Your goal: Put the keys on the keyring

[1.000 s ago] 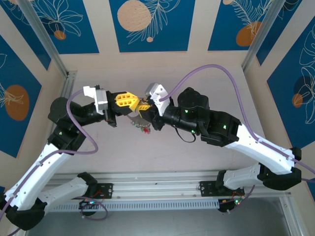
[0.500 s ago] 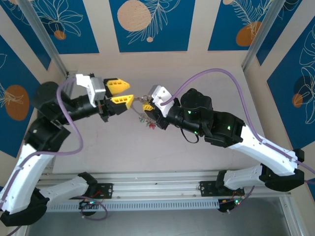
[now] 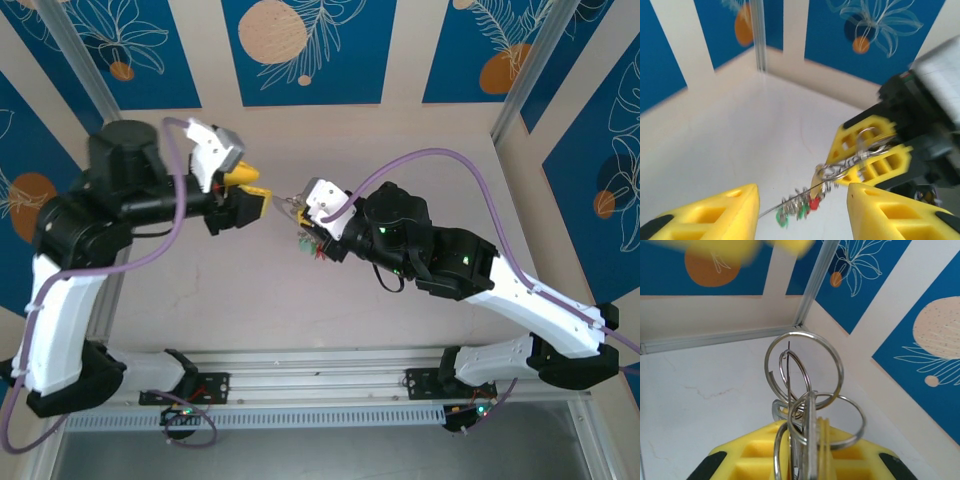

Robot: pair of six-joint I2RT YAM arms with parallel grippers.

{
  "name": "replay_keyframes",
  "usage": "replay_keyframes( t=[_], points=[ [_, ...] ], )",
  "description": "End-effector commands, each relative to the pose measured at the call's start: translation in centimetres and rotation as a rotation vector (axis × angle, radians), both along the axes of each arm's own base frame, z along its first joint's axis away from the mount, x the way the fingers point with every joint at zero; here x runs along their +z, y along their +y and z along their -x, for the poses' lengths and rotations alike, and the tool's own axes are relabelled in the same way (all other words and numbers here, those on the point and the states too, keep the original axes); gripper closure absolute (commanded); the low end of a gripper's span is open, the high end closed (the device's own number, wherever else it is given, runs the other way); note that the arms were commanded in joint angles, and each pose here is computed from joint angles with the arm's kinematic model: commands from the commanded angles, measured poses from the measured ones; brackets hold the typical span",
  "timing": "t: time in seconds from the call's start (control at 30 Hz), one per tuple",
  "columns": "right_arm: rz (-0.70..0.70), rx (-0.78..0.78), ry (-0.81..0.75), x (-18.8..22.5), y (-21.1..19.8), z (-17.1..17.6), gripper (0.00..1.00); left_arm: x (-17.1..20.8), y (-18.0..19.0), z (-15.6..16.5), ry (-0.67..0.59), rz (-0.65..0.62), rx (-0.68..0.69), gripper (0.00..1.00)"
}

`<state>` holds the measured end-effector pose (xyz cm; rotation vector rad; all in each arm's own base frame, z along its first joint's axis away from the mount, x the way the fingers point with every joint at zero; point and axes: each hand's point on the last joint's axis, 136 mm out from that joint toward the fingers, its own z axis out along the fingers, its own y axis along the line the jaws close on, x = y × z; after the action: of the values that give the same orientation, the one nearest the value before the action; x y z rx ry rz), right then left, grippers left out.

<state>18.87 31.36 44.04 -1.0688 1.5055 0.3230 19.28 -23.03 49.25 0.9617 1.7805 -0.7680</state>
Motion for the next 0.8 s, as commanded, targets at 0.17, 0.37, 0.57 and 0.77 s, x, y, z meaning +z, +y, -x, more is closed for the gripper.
replay_keyframes(
  t=[0.17, 0.37, 0.57, 0.77],
  points=[
    [0.058, -0.046, -0.239, 0.5, 0.1, -1.6, 1.0, -1.0, -0.4, 0.7, 0.126, -0.034, 0.036, 0.42],
    [0.078, -0.052, -0.252, -0.5, -0.7, -2.7, 1.0, -1.0, -1.2, 0.9, 0.126, -0.043, 0.005, 0.43],
    [0.069, -0.028, -0.243, -0.5, -0.5, -2.8, 1.0, -2.4, -2.7, 1.0, 0.161, -0.073, -0.044, 0.46],
    [0.034, -0.004, -0.223, 0.0, -0.1, -2.5, 1.0, -3.4, -3.2, 0.7, 0.175, -0.069, -0.051, 0.5]
  ],
)
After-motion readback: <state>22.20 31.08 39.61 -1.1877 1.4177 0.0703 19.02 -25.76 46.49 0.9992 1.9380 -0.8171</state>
